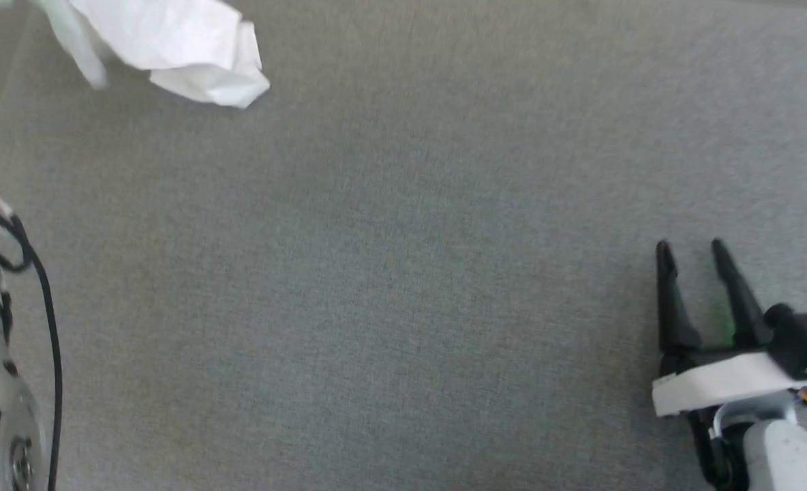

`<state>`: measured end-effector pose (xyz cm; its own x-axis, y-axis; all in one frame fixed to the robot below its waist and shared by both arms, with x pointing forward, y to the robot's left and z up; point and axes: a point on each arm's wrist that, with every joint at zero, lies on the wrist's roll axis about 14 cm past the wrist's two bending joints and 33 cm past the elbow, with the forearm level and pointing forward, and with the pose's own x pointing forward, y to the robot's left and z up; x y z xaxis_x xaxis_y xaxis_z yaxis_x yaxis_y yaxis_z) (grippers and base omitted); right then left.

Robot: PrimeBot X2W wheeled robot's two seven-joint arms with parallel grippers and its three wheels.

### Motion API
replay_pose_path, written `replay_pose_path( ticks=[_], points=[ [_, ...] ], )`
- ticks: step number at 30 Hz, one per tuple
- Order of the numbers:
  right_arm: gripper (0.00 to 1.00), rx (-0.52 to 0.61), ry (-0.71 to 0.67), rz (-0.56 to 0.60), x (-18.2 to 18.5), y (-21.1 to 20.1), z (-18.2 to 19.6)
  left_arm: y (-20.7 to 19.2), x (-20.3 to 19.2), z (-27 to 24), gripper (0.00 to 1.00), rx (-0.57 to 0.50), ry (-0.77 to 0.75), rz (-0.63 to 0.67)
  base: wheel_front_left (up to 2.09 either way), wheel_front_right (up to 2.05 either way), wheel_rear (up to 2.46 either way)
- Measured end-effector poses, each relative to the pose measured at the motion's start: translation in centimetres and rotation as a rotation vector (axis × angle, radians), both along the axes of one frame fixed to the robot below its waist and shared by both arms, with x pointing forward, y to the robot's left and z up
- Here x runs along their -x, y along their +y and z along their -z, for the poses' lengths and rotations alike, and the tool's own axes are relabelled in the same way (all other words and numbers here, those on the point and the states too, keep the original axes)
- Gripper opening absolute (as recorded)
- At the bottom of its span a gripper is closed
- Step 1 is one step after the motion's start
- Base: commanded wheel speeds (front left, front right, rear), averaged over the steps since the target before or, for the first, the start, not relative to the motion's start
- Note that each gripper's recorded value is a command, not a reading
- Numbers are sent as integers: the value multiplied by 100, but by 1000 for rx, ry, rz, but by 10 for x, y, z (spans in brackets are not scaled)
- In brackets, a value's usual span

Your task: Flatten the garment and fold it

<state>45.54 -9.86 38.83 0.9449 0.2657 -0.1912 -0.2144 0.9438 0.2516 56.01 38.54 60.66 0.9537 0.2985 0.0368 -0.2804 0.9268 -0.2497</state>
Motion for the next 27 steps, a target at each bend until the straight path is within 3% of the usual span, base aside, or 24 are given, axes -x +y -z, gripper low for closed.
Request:
replay_pose_path(
  ticks=[9, 12, 16, 22, 24, 27],
  points=[
    [100, -49, -63, 59, 27, -15, -36, -111, 5, -178, 0, -103, -345, 297, 0, 0, 0],
    [100, -54, -90, 96, 37, -28, -49, -164, 20, -223, 0, -64, -454, 432, 0, 0, 0],
    [100, -59, -111, 143, 53, -44, -60, -218, 39, -261, 0, 68, -561, 596, 0, 0, 0],
    [100, -62, -144, 229, 73, -73, -74, -293, 50, -250, 0, 83, -520, 771, 0, 0, 0],
    [100, -59, -153, 255, 81, -82, -78, -320, 55, -218, 0, 118, -453, 833, 0, 0, 0],
    [100, -55, -159, 285, 91, -92, -80, -354, 63, -150, 0, 84, -295, 897, 0, 0, 0]
  ],
)
